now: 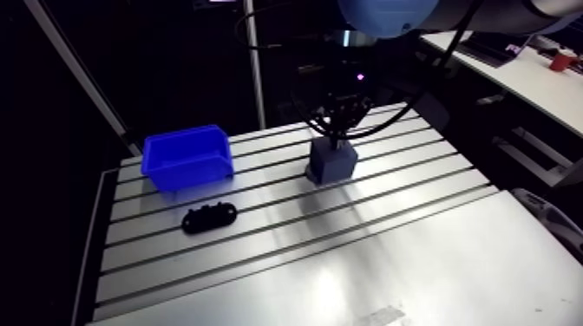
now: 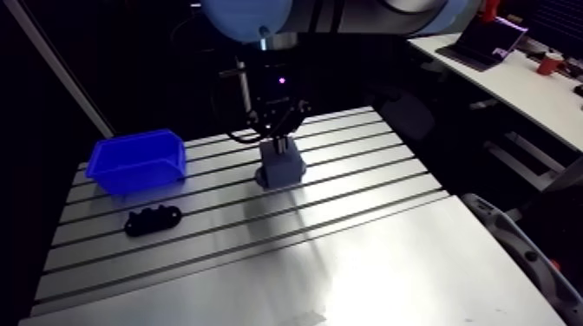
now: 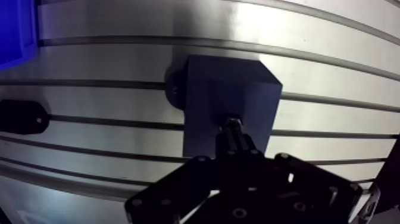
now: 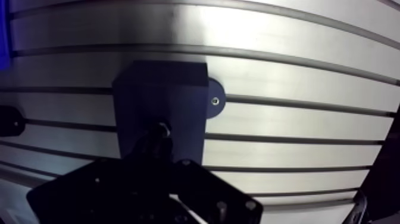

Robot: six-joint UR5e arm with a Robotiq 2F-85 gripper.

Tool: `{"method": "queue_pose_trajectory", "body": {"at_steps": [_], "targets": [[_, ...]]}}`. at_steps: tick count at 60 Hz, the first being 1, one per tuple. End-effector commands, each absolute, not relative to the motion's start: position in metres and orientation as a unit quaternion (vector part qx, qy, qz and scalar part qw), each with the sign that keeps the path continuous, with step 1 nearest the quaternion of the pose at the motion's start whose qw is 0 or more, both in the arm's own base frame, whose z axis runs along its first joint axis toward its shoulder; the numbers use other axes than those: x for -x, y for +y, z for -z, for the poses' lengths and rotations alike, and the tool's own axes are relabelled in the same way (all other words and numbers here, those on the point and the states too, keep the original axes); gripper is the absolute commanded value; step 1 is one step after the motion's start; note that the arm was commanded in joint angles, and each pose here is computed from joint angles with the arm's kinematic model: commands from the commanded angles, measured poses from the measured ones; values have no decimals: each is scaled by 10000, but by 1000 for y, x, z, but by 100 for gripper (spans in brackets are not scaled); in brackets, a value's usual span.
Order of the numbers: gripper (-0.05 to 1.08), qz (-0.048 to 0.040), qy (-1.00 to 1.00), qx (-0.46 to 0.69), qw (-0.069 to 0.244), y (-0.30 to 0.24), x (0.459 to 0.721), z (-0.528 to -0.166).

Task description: Pick up the M10 bolt and insert it into the hex recess until seated.

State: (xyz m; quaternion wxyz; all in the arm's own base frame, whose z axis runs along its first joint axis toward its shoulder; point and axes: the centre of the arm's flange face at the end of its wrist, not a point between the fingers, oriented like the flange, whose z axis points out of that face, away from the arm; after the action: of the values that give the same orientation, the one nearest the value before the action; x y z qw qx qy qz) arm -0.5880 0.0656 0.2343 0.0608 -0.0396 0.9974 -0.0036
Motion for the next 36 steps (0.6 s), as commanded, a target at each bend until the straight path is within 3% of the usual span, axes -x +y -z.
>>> {"method": "queue_pose_trajectory", "body": {"at_steps": [1,36], "targets": [[107,29,9975,405,587,66,588,-234],[107,50,9968,488,628,66,586,-230]]}}
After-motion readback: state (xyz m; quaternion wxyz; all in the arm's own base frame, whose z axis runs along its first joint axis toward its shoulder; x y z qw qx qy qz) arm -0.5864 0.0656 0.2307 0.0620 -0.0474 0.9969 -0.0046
